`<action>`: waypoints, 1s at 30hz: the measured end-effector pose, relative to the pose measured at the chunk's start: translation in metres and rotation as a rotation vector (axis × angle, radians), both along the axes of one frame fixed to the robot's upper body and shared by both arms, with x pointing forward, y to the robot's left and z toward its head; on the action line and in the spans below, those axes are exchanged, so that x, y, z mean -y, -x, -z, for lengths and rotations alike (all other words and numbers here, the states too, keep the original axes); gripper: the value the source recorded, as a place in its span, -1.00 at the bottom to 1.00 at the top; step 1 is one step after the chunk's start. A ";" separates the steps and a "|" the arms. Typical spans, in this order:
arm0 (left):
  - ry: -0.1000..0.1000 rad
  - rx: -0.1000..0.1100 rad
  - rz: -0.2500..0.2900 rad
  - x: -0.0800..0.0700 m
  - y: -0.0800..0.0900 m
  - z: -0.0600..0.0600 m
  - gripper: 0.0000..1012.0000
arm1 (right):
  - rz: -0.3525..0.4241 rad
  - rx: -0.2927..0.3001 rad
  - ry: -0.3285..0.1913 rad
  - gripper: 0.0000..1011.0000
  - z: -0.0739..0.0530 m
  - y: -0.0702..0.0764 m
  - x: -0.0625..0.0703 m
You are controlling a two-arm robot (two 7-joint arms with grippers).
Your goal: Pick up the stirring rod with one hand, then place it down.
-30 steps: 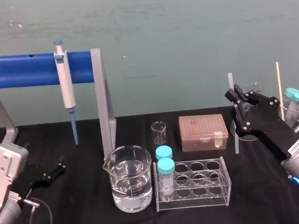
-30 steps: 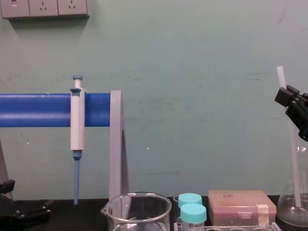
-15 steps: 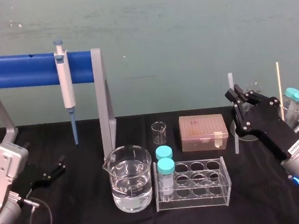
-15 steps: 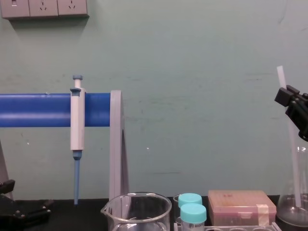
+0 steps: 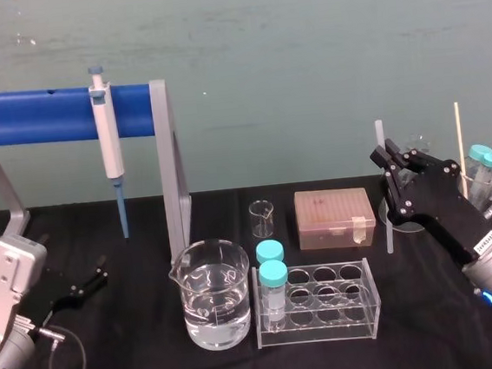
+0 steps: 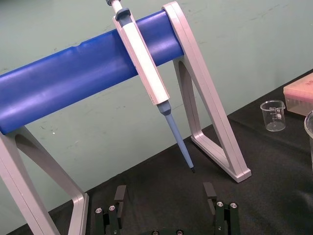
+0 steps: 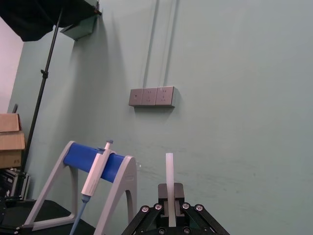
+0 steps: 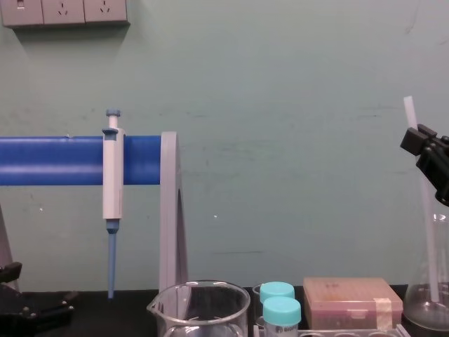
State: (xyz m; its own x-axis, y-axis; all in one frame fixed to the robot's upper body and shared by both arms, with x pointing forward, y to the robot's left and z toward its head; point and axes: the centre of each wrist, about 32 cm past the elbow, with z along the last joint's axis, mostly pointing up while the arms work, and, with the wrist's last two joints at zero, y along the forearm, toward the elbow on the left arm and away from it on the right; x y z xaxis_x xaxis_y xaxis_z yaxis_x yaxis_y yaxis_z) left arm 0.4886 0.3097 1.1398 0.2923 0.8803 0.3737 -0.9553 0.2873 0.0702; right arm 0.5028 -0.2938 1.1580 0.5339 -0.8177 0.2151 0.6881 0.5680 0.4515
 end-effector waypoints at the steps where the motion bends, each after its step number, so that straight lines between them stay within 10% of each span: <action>1: 0.000 0.000 0.000 0.000 0.000 0.000 0.98 | -0.001 0.000 0.000 -0.87 0.000 0.000 0.000; 30: 0.000 0.000 0.000 0.000 0.000 0.000 0.98 | -0.170 -0.094 0.011 -0.87 0.012 -0.004 -0.013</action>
